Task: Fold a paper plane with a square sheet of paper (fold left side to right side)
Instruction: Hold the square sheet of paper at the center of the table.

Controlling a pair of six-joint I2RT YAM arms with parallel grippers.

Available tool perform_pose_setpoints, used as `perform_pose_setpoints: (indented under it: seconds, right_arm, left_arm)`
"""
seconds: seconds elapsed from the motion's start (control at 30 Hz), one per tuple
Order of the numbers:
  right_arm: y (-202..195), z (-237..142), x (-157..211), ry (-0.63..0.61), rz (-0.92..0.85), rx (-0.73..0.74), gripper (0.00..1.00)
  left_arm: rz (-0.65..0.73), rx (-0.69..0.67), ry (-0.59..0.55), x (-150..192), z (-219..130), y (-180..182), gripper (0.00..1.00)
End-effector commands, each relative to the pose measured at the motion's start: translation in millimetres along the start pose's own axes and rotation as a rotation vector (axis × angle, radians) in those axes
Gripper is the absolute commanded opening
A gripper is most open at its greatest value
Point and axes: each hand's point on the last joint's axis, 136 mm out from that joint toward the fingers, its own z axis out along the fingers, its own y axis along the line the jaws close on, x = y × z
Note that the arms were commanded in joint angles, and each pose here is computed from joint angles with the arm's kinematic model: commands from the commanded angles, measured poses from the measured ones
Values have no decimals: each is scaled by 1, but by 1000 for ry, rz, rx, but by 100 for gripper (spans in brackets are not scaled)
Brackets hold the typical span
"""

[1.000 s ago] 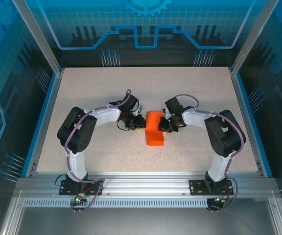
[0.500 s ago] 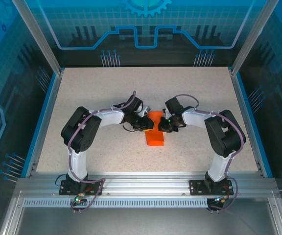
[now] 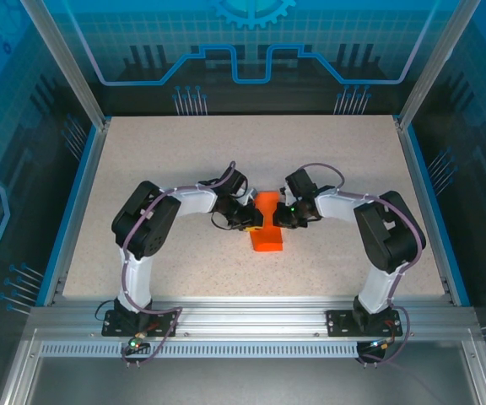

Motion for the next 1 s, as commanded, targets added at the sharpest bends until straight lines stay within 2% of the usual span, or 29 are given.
perform_pose_setpoints:
  seconds: [0.0,0.2,0.3,0.5,0.97]
  right_arm:
    - [10,-12,-2,-28,-39,-43,12]
    - [37,-26,-27,-105,-72,-154,12]
    - [49,-18,-37,-106,-71,-211,12]
    - [49,5,-50,-90,-52,-215,11]
    - [5,35,-28,44,62,-26,10]
  left_arm:
    - [-75,-77,54,12,9,21,22]
    - [-86,-92,56,12,11,25,21]
    - [-85,-93,54,12,10,25,21]
    - [-79,-90,53,12,9,23,21]
    - [-45,-78,78,25,0,15,21]
